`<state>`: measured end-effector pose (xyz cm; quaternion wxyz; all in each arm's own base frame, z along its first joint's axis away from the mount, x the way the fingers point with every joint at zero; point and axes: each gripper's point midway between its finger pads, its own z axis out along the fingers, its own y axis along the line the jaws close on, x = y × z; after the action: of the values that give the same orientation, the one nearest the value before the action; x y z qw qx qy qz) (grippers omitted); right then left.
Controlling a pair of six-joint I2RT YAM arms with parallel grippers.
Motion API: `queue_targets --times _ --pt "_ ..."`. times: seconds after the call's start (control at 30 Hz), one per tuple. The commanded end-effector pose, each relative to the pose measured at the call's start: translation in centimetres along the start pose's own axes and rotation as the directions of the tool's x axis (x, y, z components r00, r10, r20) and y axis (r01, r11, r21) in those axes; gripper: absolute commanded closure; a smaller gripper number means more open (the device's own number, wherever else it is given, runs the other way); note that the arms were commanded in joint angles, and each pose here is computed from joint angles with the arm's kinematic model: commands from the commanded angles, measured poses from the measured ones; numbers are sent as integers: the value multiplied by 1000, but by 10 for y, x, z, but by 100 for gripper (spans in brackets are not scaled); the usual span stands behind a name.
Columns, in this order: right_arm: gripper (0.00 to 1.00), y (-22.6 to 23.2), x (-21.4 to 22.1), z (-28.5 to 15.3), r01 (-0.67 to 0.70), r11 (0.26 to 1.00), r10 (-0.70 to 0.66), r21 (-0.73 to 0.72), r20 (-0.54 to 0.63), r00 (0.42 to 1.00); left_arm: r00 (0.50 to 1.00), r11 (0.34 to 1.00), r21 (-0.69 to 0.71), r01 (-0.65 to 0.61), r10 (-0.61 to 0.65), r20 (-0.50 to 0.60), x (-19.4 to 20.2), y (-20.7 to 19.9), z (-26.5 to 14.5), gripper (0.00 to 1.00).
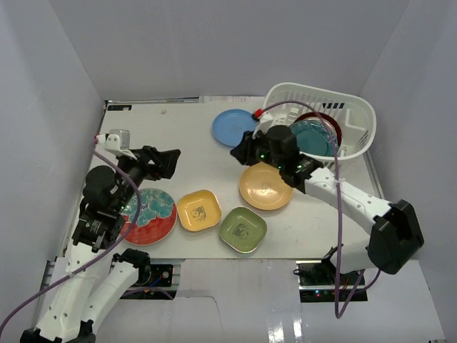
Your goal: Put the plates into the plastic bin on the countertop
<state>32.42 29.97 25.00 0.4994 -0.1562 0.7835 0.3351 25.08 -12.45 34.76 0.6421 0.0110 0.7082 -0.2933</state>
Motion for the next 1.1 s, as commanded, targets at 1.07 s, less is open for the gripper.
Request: queue_targets --times 1.07 --pt "47 188 240 195 -204 847 -166 -490 -611 774 988 994 106 29 -45 147 -25 -24 -22 2"
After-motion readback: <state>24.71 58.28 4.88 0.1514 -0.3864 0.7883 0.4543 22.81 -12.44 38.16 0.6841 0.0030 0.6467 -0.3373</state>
